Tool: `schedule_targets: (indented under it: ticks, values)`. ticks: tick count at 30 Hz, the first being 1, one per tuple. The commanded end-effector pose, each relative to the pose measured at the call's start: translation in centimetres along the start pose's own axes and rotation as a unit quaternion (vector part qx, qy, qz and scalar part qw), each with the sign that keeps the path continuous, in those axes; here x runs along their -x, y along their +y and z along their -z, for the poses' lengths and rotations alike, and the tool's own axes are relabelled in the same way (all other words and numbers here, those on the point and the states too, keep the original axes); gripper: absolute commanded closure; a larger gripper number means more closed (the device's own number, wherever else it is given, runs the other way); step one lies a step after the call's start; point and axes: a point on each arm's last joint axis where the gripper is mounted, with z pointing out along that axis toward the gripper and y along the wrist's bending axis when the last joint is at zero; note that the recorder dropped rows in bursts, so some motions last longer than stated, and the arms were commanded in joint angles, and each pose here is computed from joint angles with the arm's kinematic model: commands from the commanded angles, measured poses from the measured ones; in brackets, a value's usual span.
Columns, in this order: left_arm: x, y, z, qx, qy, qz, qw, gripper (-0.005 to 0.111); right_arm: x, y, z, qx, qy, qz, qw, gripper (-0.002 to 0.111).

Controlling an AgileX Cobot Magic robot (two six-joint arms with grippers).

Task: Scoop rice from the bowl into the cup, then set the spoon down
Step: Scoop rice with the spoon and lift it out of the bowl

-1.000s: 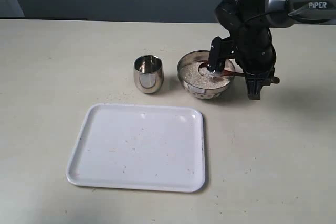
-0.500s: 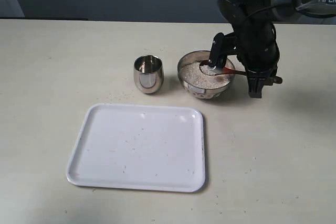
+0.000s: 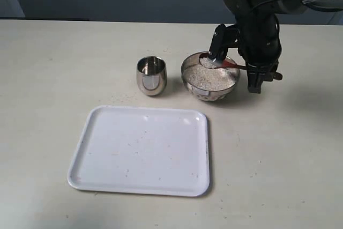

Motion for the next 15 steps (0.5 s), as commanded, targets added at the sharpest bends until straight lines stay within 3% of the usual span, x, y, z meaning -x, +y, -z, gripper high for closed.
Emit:
schedule_targets:
  ticks: [1,15]
  values:
    - [0.2,-0.03,0.04,-0.001,-0.006,0.0,1.0,0.106,-0.35,-0.3,0.31,0.0,-0.003,-0.005,1.0,0.108]
    - [0.2,-0.04,0.04,-0.002,-0.006,0.001,1.0,0.106,-0.21,-0.1,0.34,0.011,-0.011,-0.011,1.0,0.108]
